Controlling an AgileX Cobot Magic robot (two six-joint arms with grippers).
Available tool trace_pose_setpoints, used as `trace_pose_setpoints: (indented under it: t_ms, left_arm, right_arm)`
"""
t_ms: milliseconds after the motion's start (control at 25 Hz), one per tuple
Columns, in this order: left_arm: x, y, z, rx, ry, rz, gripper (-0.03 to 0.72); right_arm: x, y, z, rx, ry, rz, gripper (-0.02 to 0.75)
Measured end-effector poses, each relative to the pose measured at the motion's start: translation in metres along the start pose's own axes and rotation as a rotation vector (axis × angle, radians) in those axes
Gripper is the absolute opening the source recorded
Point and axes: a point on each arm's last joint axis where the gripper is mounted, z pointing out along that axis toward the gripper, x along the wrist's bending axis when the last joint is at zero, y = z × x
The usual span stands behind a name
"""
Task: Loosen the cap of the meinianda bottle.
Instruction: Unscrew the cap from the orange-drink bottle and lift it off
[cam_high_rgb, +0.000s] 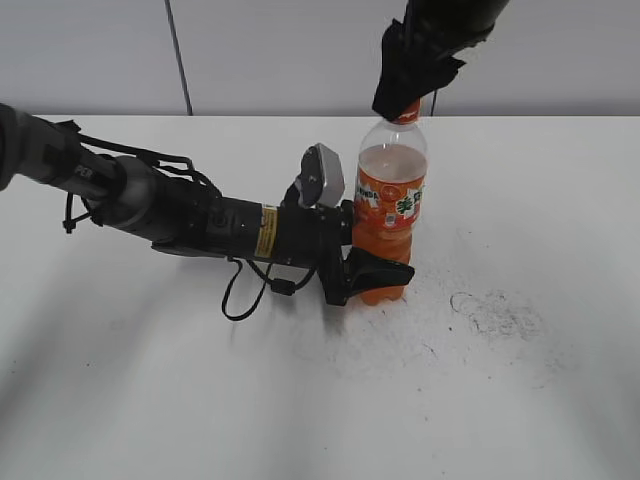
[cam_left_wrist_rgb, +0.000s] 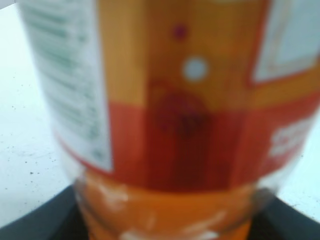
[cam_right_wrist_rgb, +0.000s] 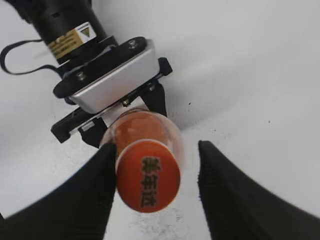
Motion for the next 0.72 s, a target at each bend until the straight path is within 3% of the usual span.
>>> trace_pose_setpoints:
  t_ms: [160, 240, 320, 560, 720]
  left_arm:
    - [0.0001, 0.0000, 0.0000, 0.000, 0.001, -0.004, 0.499]
    - [0.0002, 0.0000, 0.0000, 0.000, 0.002, -0.005, 0.499]
    - [0.0002, 0.0000, 0.0000, 0.000, 0.002, -0.005, 0.499]
    - [0.0003, 0.0000, 0.0000, 0.000, 0.004, -0.007, 0.499]
    - [0.0003, 0.0000, 0.0000, 0.000, 0.004, -0.006, 0.499]
  right_arm:
    - [-0.0024, 0.0003, 0.0000, -0.007, -0.026, 0.270, 0.505]
    - [-0.0028, -0.0002, 0.0000, -0.004, -0.031, 0.399, 0.515]
    - [-0.0028, -0.0007, 0.0000, 0.000, -0.032, 0.508, 0.492]
    - [-0.0002, -0.0030, 0.0000, 0.031, -0.012, 0.597, 0.267]
    - [0.0003, -0.0028, -0.0003, 0.030, -0.005, 0.447, 0.267]
